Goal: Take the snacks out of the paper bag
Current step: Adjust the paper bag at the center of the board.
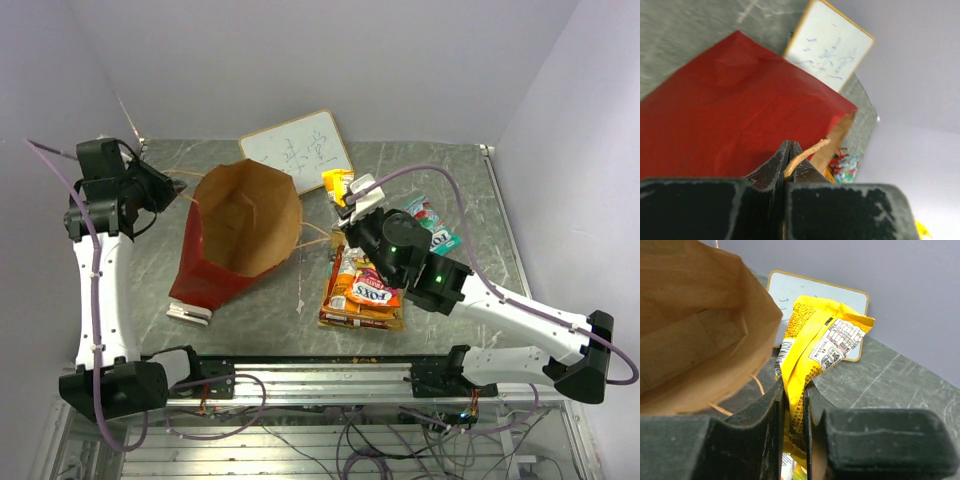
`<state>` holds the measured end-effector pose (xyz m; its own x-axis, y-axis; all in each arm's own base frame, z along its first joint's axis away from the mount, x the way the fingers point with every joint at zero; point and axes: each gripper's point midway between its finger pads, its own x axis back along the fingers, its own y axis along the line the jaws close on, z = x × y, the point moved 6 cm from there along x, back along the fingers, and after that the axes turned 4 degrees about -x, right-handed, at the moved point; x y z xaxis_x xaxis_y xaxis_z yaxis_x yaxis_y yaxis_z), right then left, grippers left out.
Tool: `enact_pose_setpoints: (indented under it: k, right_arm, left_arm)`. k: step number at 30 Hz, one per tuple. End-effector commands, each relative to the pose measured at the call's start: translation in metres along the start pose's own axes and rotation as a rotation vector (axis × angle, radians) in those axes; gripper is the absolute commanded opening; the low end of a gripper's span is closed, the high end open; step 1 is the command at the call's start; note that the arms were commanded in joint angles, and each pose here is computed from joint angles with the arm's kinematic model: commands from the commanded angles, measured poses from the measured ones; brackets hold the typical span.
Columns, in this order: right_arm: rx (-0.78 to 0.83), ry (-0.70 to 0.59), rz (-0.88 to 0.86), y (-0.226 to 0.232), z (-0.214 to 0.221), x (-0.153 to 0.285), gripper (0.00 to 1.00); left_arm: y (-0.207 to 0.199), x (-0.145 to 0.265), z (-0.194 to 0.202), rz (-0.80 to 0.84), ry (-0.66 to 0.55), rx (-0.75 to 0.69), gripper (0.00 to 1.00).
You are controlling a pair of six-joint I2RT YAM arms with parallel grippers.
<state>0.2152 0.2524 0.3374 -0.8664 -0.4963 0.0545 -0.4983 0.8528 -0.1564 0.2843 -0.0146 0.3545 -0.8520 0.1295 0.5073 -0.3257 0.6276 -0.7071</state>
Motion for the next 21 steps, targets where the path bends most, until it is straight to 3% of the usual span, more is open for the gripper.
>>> enact_pose_setpoints:
  k: [1,7,14,21]
  right_arm:
    - [-0.034,-0.006,0.018,-0.011,-0.002,0.006,0.0]
    - [-0.039,0.041,0.036,-0.018,0.008,0.007,0.0]
    - [-0.125,0.189,0.119,-0.043,0.042,0.012,0.0]
    - [-0.154,0.311,0.126,-0.059,0.081,0.014,0.0]
  left_arm:
    - [0.037,0.006,-0.012,-0.13,-0.03,0.014,0.07]
    - [0.063,0.03,-0.027,-0.315,-0.12,-0.019,0.07]
    - [0.099,0.052,-0.028,-0.609,-0.227,-0.024,0.07]
    - [0.111,0.05,-0.023,-0.668,-0.236,-0.006,0.07]
